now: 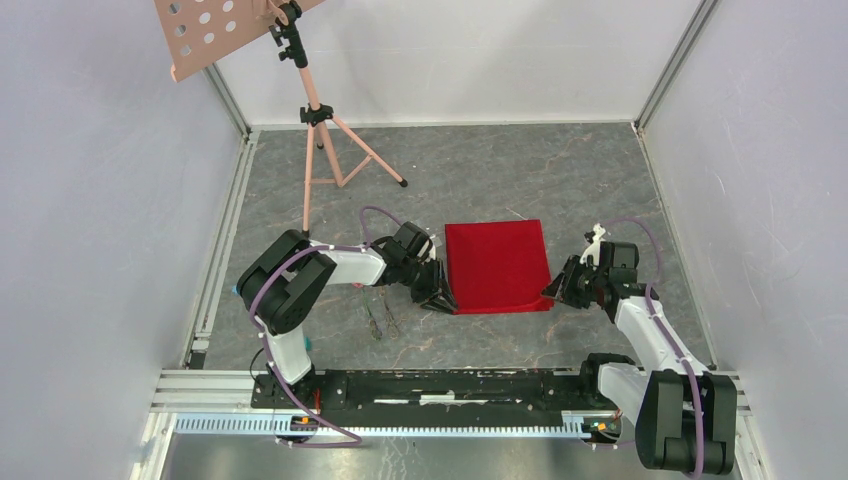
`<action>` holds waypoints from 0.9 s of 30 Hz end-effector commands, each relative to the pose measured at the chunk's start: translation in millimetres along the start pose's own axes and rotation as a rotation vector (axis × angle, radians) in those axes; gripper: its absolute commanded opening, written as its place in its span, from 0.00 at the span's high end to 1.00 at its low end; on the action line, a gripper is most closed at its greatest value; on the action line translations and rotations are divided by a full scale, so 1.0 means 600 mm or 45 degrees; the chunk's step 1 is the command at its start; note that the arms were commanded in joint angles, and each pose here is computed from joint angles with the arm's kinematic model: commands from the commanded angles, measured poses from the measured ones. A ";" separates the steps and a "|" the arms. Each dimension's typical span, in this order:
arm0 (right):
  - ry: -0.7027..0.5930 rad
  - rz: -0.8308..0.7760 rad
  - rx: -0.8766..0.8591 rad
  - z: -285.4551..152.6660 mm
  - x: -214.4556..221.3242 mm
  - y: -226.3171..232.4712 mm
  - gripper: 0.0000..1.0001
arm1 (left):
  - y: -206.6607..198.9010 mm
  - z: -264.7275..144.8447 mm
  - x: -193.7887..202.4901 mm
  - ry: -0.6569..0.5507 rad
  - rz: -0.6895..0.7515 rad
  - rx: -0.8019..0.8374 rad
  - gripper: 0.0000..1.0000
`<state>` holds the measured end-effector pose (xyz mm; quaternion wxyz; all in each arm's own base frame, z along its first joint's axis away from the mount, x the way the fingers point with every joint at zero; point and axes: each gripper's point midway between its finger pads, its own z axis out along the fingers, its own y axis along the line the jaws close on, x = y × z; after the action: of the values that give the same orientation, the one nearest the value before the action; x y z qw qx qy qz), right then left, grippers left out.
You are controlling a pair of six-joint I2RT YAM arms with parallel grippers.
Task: Fold the napkin into a case and place the utensils inside
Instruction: Pick up the top corner of the square-folded napkin from the center of the board, then fold the top corner of the square-folded napkin at the center of the board.
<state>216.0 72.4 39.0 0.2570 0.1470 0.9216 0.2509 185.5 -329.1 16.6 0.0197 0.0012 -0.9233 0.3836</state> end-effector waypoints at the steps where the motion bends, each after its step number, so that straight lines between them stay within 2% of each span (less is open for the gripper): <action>1: -0.023 -0.025 0.009 0.000 -0.012 0.000 0.80 | 0.037 0.010 0.010 -0.002 -0.049 -0.101 0.67; 5: -0.036 -0.059 -0.018 0.002 -0.020 0.006 0.99 | 0.034 0.008 0.010 0.001 -0.047 -0.098 0.66; 12: 0.018 -0.248 -0.182 0.010 -0.041 0.041 0.99 | 0.044 0.012 0.013 0.009 -0.058 -0.115 0.73; 17: 0.112 -0.352 -0.345 0.035 -0.048 0.116 1.00 | 0.054 0.014 0.014 0.003 -0.066 -0.138 0.77; 21: 0.114 -0.356 -0.436 0.073 -0.054 0.190 1.00 | 0.062 0.014 0.014 -0.009 -0.076 -0.155 0.79; 27: 0.032 -0.288 -0.539 0.136 -0.113 0.282 1.00 | 0.069 0.019 0.014 -0.009 -0.088 -0.173 0.83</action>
<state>282.9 188.4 60.1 0.2271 -0.0367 0.9003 0.3695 184.1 -327.9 12.8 0.0210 0.0024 -0.9236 0.3828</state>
